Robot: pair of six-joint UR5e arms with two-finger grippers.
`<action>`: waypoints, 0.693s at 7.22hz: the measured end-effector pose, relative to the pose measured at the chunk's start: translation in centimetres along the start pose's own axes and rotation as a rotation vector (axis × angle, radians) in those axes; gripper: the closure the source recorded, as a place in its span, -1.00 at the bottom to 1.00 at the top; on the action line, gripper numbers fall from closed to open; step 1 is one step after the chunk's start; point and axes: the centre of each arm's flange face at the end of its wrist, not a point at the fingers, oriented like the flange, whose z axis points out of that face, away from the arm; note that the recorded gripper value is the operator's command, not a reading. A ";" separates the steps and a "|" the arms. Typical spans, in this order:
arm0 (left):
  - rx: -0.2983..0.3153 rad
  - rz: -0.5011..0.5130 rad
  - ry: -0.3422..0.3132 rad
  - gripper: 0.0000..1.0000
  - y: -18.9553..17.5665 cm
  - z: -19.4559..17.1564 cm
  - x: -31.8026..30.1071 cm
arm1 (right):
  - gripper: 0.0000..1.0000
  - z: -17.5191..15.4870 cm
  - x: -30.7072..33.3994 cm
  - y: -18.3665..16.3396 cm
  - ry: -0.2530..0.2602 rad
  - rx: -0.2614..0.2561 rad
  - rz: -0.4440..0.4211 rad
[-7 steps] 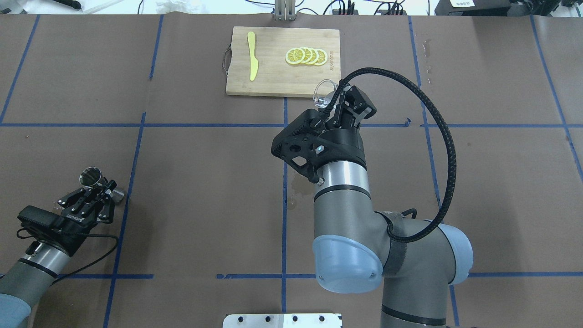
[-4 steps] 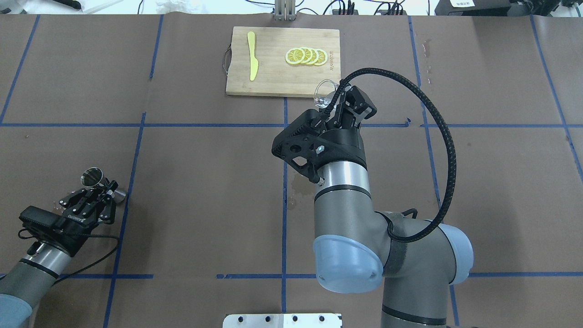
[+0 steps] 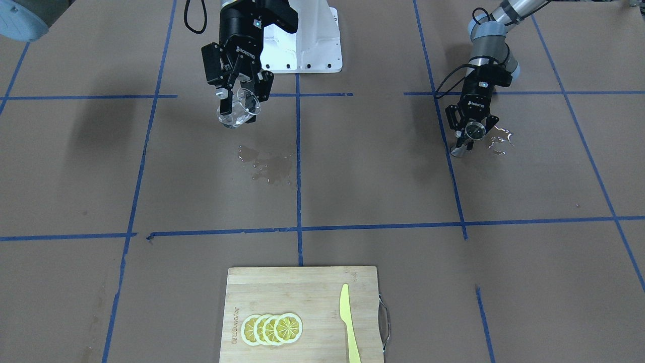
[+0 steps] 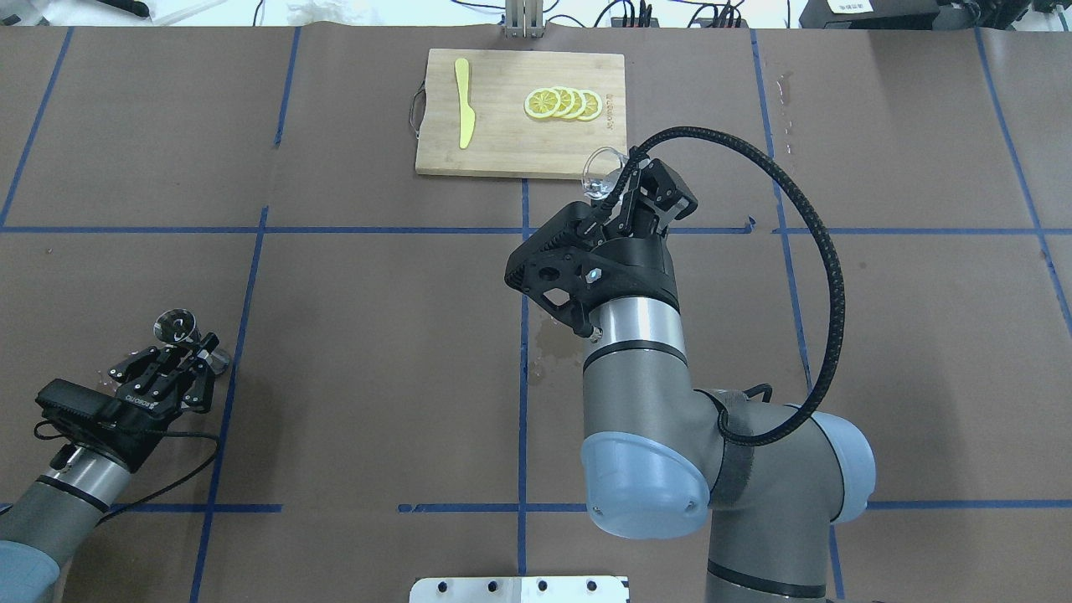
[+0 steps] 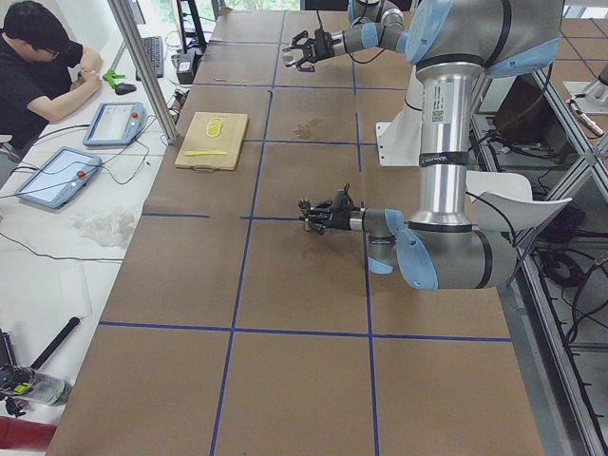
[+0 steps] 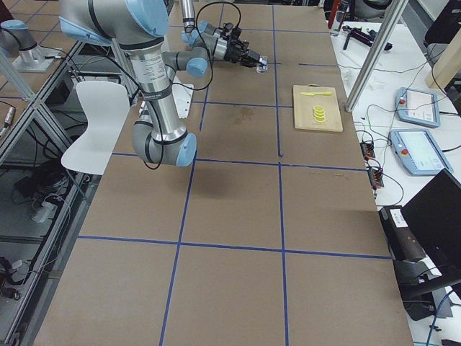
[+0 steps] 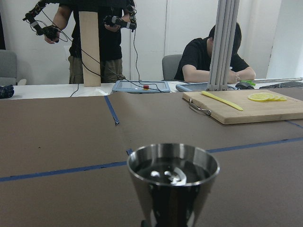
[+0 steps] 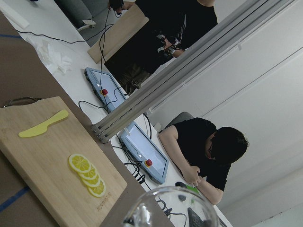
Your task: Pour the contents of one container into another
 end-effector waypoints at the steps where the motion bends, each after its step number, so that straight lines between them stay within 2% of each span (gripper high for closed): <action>1: 0.001 0.000 0.000 0.18 0.0 0.0 0.0 | 1.00 0.0 0.0 0.0 -0.001 0.000 0.000; 4: 0.000 -0.001 0.001 0.18 0.0 0.0 0.0 | 1.00 -0.1 0.1 -0.1 -0.001 0.001 0.002; 5: 0.000 -0.001 0.001 0.07 0.0 0.0 0.0 | 1.00 -0.1 0.2 -0.1 -0.001 0.002 0.003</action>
